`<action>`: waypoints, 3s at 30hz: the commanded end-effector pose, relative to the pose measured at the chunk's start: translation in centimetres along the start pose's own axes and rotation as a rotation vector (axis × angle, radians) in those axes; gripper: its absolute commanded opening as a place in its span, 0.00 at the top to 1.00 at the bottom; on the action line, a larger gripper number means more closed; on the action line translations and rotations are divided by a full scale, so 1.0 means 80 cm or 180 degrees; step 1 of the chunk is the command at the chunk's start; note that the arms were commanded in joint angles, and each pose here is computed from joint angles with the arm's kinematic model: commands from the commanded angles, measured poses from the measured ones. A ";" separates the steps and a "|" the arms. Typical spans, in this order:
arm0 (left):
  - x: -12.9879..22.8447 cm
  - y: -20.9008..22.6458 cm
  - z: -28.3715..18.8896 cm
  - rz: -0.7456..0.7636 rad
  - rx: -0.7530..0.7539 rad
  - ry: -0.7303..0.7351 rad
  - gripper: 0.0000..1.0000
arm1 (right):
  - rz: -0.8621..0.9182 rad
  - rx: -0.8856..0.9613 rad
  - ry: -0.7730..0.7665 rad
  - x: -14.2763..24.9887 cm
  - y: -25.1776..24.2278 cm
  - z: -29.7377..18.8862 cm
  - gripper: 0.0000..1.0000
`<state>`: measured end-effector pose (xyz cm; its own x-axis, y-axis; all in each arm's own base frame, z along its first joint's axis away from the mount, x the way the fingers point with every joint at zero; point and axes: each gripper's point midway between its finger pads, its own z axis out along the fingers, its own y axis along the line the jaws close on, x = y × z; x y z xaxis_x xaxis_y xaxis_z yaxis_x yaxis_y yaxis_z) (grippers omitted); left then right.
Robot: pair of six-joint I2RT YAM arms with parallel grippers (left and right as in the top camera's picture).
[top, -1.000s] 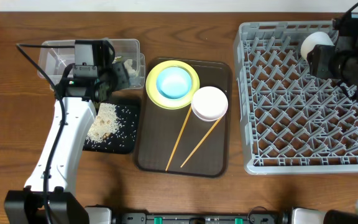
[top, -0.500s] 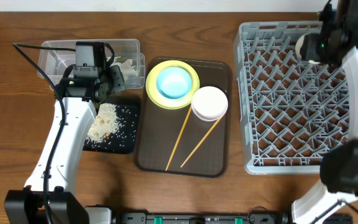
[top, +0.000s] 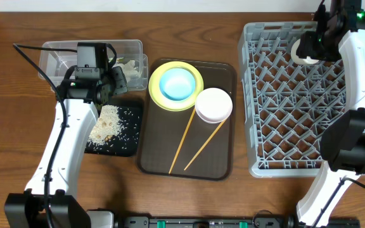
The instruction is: Sort waste into correct bins and load items into the dishwasher rack
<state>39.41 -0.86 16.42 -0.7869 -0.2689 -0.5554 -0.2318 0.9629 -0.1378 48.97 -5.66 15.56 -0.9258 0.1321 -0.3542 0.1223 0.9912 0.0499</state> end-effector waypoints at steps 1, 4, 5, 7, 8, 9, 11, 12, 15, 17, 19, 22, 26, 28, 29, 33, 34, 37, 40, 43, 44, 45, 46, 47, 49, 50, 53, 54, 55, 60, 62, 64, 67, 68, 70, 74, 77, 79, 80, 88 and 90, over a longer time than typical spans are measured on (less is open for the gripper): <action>-0.005 0.004 -0.002 -0.0013 -0.0057 -0.0042 0.52 | 0.0050 -0.0034 -0.0085 -0.011 0.000 0.001 0.99; -0.004 0.004 -0.002 -0.0012 -0.0058 -0.0033 0.52 | 0.0045 -0.0071 -0.0145 -0.017 0.003 0.002 0.99; -0.003 0.004 -0.002 -0.0008 -0.0058 -0.0028 0.52 | 0.0044 -0.0098 -0.0152 -0.018 0.005 0.002 0.99; -0.002 0.003 -0.002 0.0001 -0.0056 -0.0017 0.52 | 0.0044 -0.0116 -0.0154 -0.018 0.006 0.002 0.99; -0.001 0.001 -0.002 0.0010 -0.0050 -0.0015 0.52 | 0.0042 -0.0116 -0.0154 -0.018 0.006 0.002 0.99; -0.001 0.000 -0.002 0.0014 -0.0047 -0.0016 0.52 | 0.0040 -0.0117 -0.0152 -0.018 0.007 0.002 0.99; -0.001 -0.001 -0.002 0.0023 -0.0040 -0.0016 0.52 | 0.0032 -0.0119 -0.0153 -0.018 0.008 0.002 0.99; -0.001 -0.001 -0.002 0.0023 -0.0041 -0.0014 0.52 | 0.0031 -0.0120 -0.0154 -0.018 0.009 0.002 0.99; 0.000 -0.001 -0.002 0.0023 -0.0041 -0.0013 0.52 | 0.0033 -0.0120 -0.0144 -0.018 0.008 0.006 0.99; 0.000 -0.001 -0.002 0.0023 -0.0041 -0.0013 0.52 | 0.0053 -0.0120 -0.0116 -0.016 0.009 0.012 0.99; -0.001 -0.001 -0.002 0.0023 -0.0042 -0.0013 0.52 | 0.0056 -0.0120 -0.0061 -0.013 0.008 0.022 0.99; 0.000 -0.001 -0.002 0.0024 -0.0041 -0.0013 0.52 | 0.0059 -0.0123 0.0002 -0.010 0.008 0.038 0.99; -0.001 -0.001 -0.002 0.0023 -0.0041 -0.0016 0.52 | 0.0055 -0.0170 -0.0147 -0.026 0.012 0.044 0.39; -0.001 -0.001 -0.002 0.0023 -0.0042 -0.0013 0.52 | 0.0029 -0.0276 -0.0347 -0.045 0.020 0.041 0.05; -0.001 -0.001 -0.002 0.0023 -0.0042 -0.0013 0.52 | 0.0017 -0.0326 -0.0412 -0.051 0.024 0.039 0.01; -0.001 -0.001 -0.002 0.0023 -0.0042 -0.0013 0.52 | -0.0030 -0.0550 -0.0586 -0.066 0.041 0.027 0.01; 0.000 -0.001 -0.002 0.0024 -0.0041 -0.0013 0.52 | -0.0032 -0.0572 -0.0605 -0.068 0.043 0.024 0.01; 0.000 -0.001 -0.002 0.0023 -0.0042 -0.0012 0.52 | -0.0034 -0.0582 -0.0695 -0.073 0.046 0.008 0.01; -0.001 -0.001 -0.002 0.0023 -0.0041 -0.0015 0.52 | -0.0075 -0.0590 -0.0827 -0.080 0.051 -0.017 0.01; -0.001 -0.001 -0.002 0.0023 -0.0042 -0.0013 0.52 | -0.0157 -0.0611 -0.0921 -0.081 0.062 -0.045 0.01; 0.000 -0.001 -0.002 0.0023 -0.0042 -0.0011 0.52 | -0.0181 -0.0625 -0.0930 -0.079 0.067 -0.053 0.01; 0.000 -0.001 -0.002 0.0024 -0.0045 -0.0003 0.52 | -0.0204 -0.0636 -0.0927 -0.076 0.072 -0.058 0.01; 0.001 -0.001 -0.002 0.0024 -0.0047 0.0004 0.52 | -0.0265 -0.0650 -0.0908 -0.072 0.080 -0.062 0.01; 0.002 0.000 -0.002 0.0025 -0.0051 0.0012 0.52 | -0.0343 -0.0658 -0.0879 -0.068 0.087 -0.064 0.01; 0.004 0.000 -0.002 0.0026 -0.0057 0.0031 0.51 | -0.0461 -0.0553 -0.0754 -0.054 0.094 -0.060 0.01; 0.005 0.001 -0.002 0.0026 -0.0061 0.0043 0.52 | -0.0434 -0.0417 -0.0670 -0.047 0.088 -0.056 0.03; 0.007 0.002 -0.002 0.0029 -0.0070 0.0068 0.52 | -0.0067 0.0281 -0.0367 -0.019 0.047 -0.046 0.50; 0.008 0.002 -0.002 0.0029 -0.0072 0.0072 0.52 | -0.0022 0.0387 -0.0320 -0.014 0.040 -0.046 0.72; 0.008 0.002 -0.002 0.0029 -0.0071 0.0071 0.52 | 0.0005 0.0427 -0.0282 -0.010 0.037 -0.046 0.87; 0.007 0.002 -0.002 0.0029 -0.0069 0.0064 0.52 | 0.0007 0.0385 -0.0105 0.007 0.036 -0.041 0.99; 0.007 0.002 -0.002 0.0029 -0.0069 0.0064 0.51 | -0.0001 0.0395 -0.0012 0.017 0.035 -0.034 0.99; 0.007 0.001 -0.002 0.0029 -0.0069 0.0063 0.51 | -0.0005 0.0404 0.0048 0.024 0.034 -0.021 0.99; 0.007 0.002 -0.002 0.0029 -0.0069 0.0064 0.51 | 0.0001 0.0417 0.0131 0.037 0.031 0.001 0.99; 0.007 0.001 -0.002 0.0029 -0.0069 0.0063 0.51 | 0.0006 0.0420 0.0149 0.040 0.029 0.008 0.99; 0.007 0.001 -0.002 0.0029 -0.0069 0.0063 0.51 | 0.0015 0.0419 0.0125 0.042 0.028 0.021 0.99; 0.007 0.002 -0.002 0.0029 -0.0078 0.0060 0.51 | 0.0033 0.0428 0.0039 0.038 0.025 0.035 0.99; 0.007 0.002 -0.002 0.0029 -0.0077 0.0061 0.51 | 0.0037 0.0422 -0.0021 0.033 0.025 0.038 0.99; 0.007 0.002 -0.002 0.0029 -0.0077 0.0061 0.51 | 0.0042 0.0421 -0.0075 0.029 0.025 0.039 0.99; 0.007 0.002 -0.002 0.0029 -0.0077 0.0062 0.51 | 0.0041 0.0425 -0.0109 0.025 0.025 0.039 0.99; 0.007 0.002 -0.002 0.0029 -0.0078 0.0063 0.51 | 0.0051 0.0415 -0.0296 0.007 0.026 0.038 0.99; 0.007 0.002 -0.002 0.0029 -0.0078 0.0063 0.51 | 0.0053 0.0425 -0.0334 0.004 0.025 0.038 0.99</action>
<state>38.78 -1.09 16.01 -0.8050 -0.2611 -0.5327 -0.2300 0.9651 -0.1255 49.98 -2.54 12.66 -0.8898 0.1141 -0.4418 0.1535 0.9867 -0.0543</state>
